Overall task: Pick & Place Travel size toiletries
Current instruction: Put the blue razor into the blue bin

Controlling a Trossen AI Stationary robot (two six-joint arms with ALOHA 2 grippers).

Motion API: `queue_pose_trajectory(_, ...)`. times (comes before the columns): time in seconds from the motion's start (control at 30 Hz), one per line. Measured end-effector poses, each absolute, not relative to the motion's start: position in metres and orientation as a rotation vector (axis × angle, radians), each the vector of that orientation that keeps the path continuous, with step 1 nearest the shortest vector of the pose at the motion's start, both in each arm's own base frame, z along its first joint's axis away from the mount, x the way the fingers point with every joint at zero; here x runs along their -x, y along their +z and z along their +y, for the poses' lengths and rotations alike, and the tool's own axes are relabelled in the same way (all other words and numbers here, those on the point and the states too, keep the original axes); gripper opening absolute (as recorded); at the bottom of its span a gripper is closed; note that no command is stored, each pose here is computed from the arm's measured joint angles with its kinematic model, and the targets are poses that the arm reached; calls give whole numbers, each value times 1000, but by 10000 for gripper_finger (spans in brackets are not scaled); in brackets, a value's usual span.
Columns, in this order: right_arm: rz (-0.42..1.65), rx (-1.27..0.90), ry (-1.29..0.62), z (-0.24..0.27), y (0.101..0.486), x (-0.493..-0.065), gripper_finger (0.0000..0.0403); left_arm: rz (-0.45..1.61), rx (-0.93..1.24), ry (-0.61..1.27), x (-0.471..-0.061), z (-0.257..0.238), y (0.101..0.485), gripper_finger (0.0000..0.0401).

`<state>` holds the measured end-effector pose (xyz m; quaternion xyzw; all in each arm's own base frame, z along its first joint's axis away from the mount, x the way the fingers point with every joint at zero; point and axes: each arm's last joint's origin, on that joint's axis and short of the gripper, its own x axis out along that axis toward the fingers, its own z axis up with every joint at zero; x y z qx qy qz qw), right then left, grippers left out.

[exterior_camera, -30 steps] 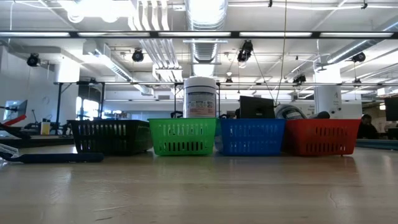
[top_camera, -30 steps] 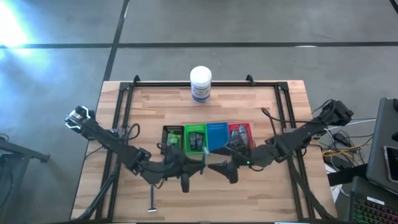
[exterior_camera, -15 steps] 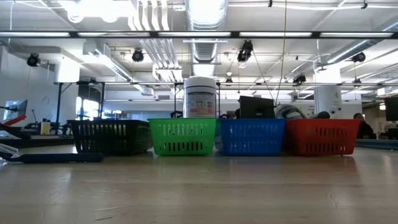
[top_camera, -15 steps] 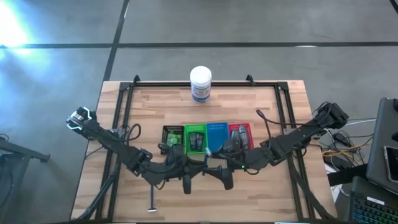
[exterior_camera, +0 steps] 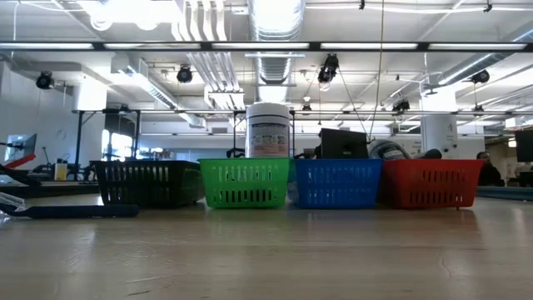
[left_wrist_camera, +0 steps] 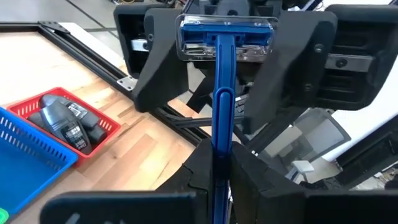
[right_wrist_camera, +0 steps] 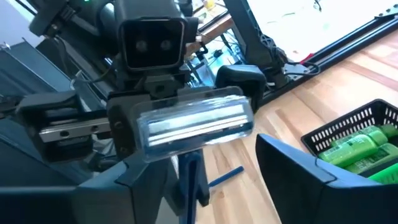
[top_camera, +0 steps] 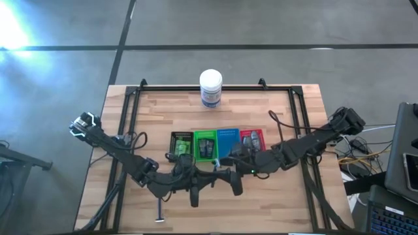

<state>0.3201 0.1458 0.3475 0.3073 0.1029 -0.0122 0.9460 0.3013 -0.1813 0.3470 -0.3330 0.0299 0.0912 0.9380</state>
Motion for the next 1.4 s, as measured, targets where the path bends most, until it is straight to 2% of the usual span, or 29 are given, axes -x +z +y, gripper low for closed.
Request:
queue_pose_trajectory(0.27,213,-624,-33,145,344,-324,176,63,657,185,-301,-182,347,32)
queue_pose_trajectory(0.67,228,-611,-32,145,342,-325,41,71,627,199,-301,-181,345,46)
queue_pose_trajectory(0.83,255,-610,-64,144,338,-325,29,72,621,213,-302,-179,344,90)
queue_pose_trajectory(1.07,345,-606,-130,138,327,-323,34,122,604,253,-300,-178,337,188)
queue_pose_trajectory(1.23,423,-623,-245,124,318,-321,33,256,568,320,-294,-175,321,249)
queue_pose_trajectory(1.4,606,-685,-443,92,297,-317,35,416,624,429,-271,-175,305,276)
